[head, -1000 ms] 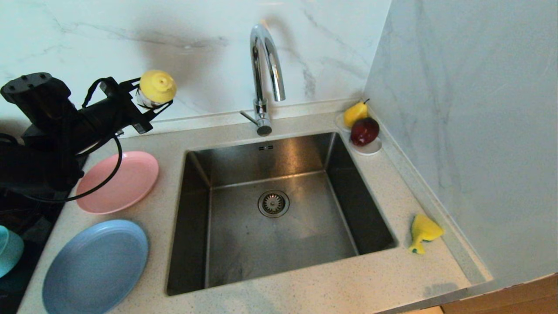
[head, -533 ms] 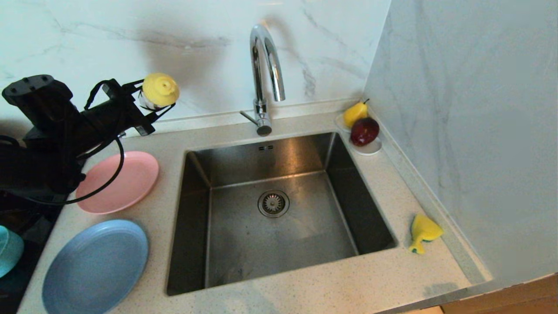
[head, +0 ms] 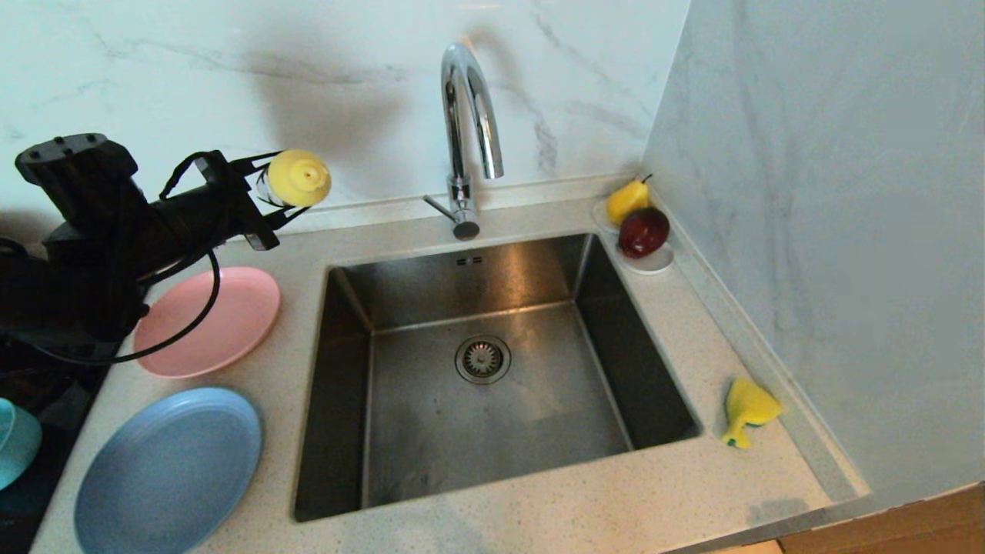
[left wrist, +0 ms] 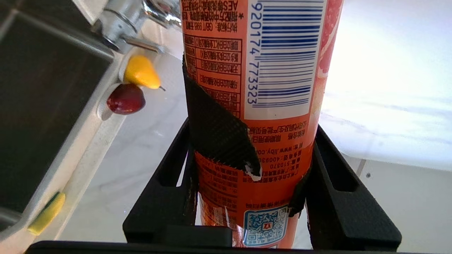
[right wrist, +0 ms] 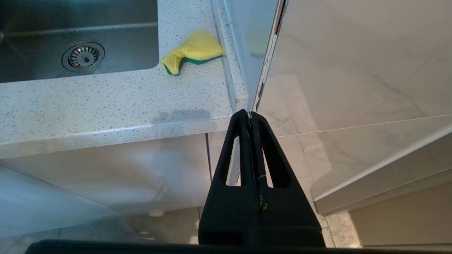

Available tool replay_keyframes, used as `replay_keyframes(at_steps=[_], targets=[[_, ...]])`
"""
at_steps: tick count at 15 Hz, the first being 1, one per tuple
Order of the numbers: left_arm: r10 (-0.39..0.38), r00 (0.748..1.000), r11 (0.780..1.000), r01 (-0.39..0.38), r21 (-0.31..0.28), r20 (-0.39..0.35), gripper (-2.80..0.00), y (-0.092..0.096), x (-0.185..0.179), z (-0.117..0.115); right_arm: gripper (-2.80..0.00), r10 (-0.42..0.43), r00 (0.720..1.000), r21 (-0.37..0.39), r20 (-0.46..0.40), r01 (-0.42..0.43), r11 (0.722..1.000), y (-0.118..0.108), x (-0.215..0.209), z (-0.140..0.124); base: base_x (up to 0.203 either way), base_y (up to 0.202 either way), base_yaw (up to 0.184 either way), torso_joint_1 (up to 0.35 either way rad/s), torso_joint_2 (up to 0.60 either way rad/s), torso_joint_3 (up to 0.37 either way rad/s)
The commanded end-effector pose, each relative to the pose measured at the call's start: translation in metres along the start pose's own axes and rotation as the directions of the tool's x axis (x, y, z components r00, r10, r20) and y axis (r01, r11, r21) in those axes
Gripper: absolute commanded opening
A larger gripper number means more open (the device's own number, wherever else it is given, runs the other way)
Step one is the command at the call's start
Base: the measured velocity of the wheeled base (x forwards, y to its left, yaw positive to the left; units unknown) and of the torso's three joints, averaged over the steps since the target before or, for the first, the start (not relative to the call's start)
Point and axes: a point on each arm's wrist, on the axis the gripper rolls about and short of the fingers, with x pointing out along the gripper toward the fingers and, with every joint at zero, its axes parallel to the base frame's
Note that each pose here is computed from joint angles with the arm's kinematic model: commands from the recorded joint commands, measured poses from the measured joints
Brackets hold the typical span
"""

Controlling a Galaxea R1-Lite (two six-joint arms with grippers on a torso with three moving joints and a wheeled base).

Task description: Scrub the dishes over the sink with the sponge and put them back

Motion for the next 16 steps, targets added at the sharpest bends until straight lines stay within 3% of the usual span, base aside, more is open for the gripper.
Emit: replay_keyframes(at_steps=[1,6,8,12,15,16], targets=[[-0.018,1.000,1.000,0.018,0.009,-0.024,-2.80,-0.010,-0.001,-0.011,-2.80,0.004,1.000,-0.008,0.016,-0.004,1.000,0.000,-0.001,0.003,0.000,0.000,0.000,0.000,0.00,0.000],[-0.018,1.000,1.000,0.018,0.006,-0.024,-2.80,-0.009,-0.003,-0.013,-2.80,0.021,0.986,0.049,0.168,-0.030,0.998,0.001,-0.027,0.082,0.000,0.000,0.000,0.000,0.00,0.000],[-0.014,1.000,1.000,0.014,0.003,-0.024,-2.80,-0.007,-0.002,-0.013,-2.80,0.042,0.983,0.060,0.177,-0.054,0.997,0.001,-0.045,0.112,0.000,0.000,0.000,0.000,0.00,0.000],[-0.010,1.000,1.000,0.010,0.003,-0.022,-2.80,-0.004,-0.001,-0.011,-2.80,0.157,0.987,0.073,0.026,-0.158,0.985,0.006,-0.094,0.155,0.000,0.000,0.000,0.000,0.00,0.000],[-0.007,1.000,1.000,0.007,0.002,-0.021,-2.80,-0.003,-0.001,-0.010,-2.80,0.360,0.932,0.096,-0.035,-0.356,0.930,0.014,-0.108,0.177,0.000,0.000,0.000,0.000,0.00,0.000],[-0.007,1.000,1.000,0.007,0.004,-0.019,-2.80,-0.003,0.000,-0.010,-2.80,0.361,0.932,0.102,-0.045,-0.355,0.929,0.020,-0.105,0.183,0.000,0.000,0.000,0.000,0.00,0.000]])
